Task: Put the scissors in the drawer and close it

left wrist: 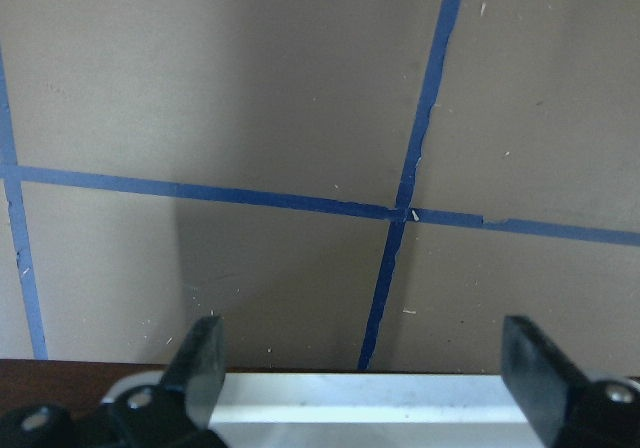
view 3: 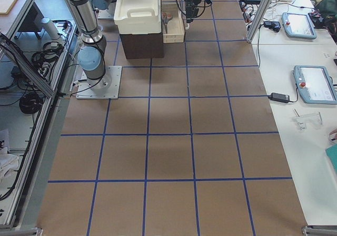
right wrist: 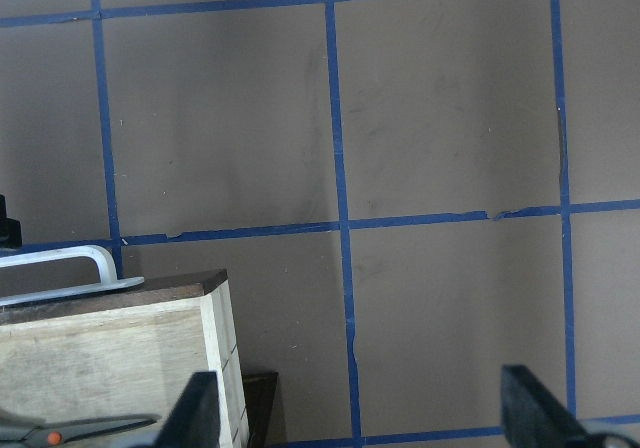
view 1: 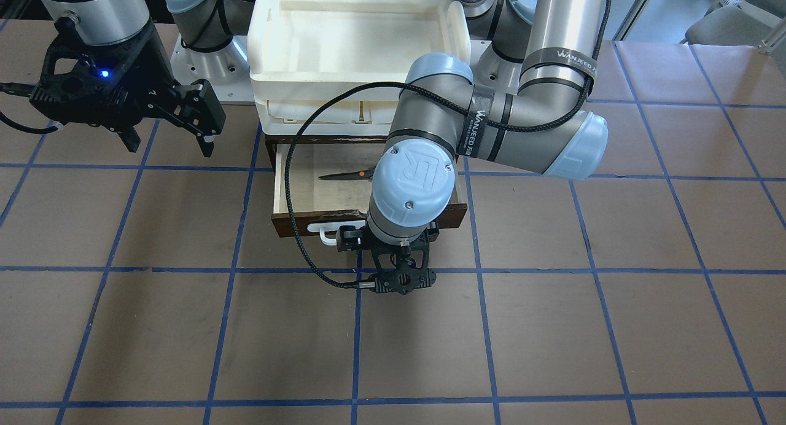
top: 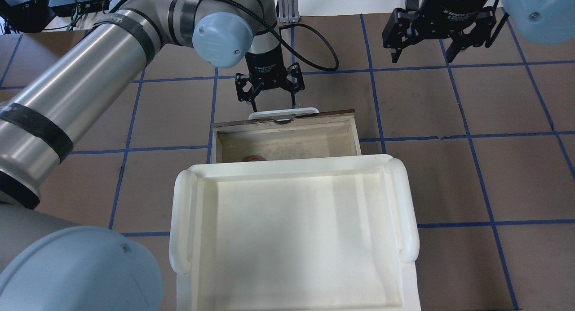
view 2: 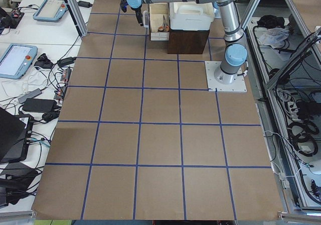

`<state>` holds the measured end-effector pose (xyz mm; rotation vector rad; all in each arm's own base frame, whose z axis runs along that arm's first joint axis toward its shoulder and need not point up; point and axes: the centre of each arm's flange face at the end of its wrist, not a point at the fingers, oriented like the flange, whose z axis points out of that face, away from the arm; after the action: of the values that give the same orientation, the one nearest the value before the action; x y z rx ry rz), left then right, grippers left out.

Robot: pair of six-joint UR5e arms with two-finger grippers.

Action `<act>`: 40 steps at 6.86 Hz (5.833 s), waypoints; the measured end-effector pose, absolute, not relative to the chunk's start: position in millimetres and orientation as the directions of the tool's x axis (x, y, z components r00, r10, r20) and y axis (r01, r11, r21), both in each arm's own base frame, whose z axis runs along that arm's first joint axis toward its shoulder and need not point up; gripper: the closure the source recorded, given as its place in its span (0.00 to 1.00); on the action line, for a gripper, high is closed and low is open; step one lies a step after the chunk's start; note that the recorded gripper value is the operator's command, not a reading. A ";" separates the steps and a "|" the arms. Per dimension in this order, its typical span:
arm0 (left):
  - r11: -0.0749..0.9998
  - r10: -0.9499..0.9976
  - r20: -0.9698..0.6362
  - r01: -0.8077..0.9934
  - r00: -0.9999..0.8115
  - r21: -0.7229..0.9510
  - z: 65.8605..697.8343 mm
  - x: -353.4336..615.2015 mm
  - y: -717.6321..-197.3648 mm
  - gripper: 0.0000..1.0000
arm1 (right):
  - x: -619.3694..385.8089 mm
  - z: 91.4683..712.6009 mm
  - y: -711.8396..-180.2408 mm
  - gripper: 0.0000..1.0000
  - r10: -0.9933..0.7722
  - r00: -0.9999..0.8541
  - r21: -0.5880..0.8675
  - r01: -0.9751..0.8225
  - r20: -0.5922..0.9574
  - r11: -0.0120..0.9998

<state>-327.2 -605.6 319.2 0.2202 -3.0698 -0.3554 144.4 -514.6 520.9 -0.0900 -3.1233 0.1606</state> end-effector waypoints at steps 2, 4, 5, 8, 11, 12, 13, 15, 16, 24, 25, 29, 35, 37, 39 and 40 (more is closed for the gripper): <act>0.956 -0.144 0.017 -0.135 -0.989 0.260 316.1 -328.5 -600.1 0.00 | 144.5 521.0 -514.6 0.00 0.057 -0.998 -0.103 0.056 0.010 0.993; 0.950 -0.143 0.006 -0.136 -0.990 0.283 311.4 -330.6 -595.1 0.00 | 144.5 520.4 -514.5 0.00 0.056 -0.998 -0.102 0.055 0.010 0.993; 0.944 -0.142 -0.003 -0.136 -0.990 0.301 309.8 -331.2 -591.5 0.00 | 144.5 520.2 -514.5 0.00 0.056 -0.998 -0.101 0.054 0.009 0.993; 0.933 -0.151 -0.013 -0.147 -0.988 0.330 317.7 -334.9 -580.7 0.00 | 144.6 520.2 -514.5 0.00 0.056 -0.998 -0.101 0.055 0.009 0.993; 0.923 -0.158 -0.017 -0.153 -0.987 0.352 320.7 -341.5 -570.4 0.00 | 144.9 520.3 -514.4 0.00 0.056 -0.998 -0.101 0.055 0.009 0.993; 0.918 -0.164 -0.029 -0.163 -0.986 0.361 317.9 -345.1 -566.1 0.00 | 145.2 520.4 -514.4 0.00 0.055 -0.998 -0.102 0.054 0.009 0.993; 0.913 -0.169 -0.041 -0.172 -0.985 0.369 314.9 -347.8 -560.9 0.00 | 145.2 520.3 -514.4 0.00 0.055 -0.998 -0.102 0.054 0.009 0.993; 0.904 -0.170 -0.063 -0.181 -0.983 0.388 308.8 -353.9 -547.2 0.00 | 144.7 520.2 -514.5 0.00 0.056 -0.998 -0.101 0.055 0.009 0.993; 0.898 -0.176 -0.075 -0.192 -0.981 0.397 307.9 -356.0 -541.8 0.00 | 144.7 520.4 -514.5 0.00 0.056 -0.998 -0.102 0.055 0.009 0.993; 0.937 -0.197 -0.036 -0.199 -0.980 0.288 302.9 -345.3 -570.2 0.00 | 144.6 521.7 -515.7 0.00 0.054 -0.999 -0.115 0.052 0.008 0.992; 0.926 -0.194 -0.058 -0.203 -0.979 0.318 301.5 -343.7 -564.6 0.00 | 144.6 521.8 -515.7 0.00 0.054 -0.998 -0.115 0.053 0.008 0.992; 0.894 -0.186 -0.112 -0.215 -0.976 0.394 289.9 -343.8 -546.3 0.00 | 144.6 521.8 -515.7 0.00 0.055 -0.998 -0.115 0.054 0.008 0.992; 0.878 -0.179 -0.143 -0.224 -0.973 0.424 278.2 -357.7 -522.5 0.00 | 144.6 522.3 -515.9 0.00 0.056 -0.998 -0.117 0.054 0.008 0.992; 0.876 -0.182 -0.147 -0.228 -0.972 0.426 281.7 -357.9 -518.4 0.00 | 144.6 522.6 -515.9 0.00 0.056 -0.998 -0.118 0.055 0.008 0.992; 0.875 -0.179 -0.151 -0.228 -0.972 0.428 282.1 -358.7 -516.7 0.00 | 144.6 522.6 -515.9 0.00 0.057 -0.998 -0.118 0.055 0.008 0.991; 0.877 -0.181 -0.147 -0.227 -0.972 0.423 284.4 -357.0 -519.0 0.00 | 144.6 522.6 -515.9 0.00 0.057 -0.998 -0.118 0.055 0.008 0.991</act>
<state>-357.0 -519.0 284.4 0.3428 -3.1428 -0.7289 144.6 -515.9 522.6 -0.0876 -3.1235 0.1845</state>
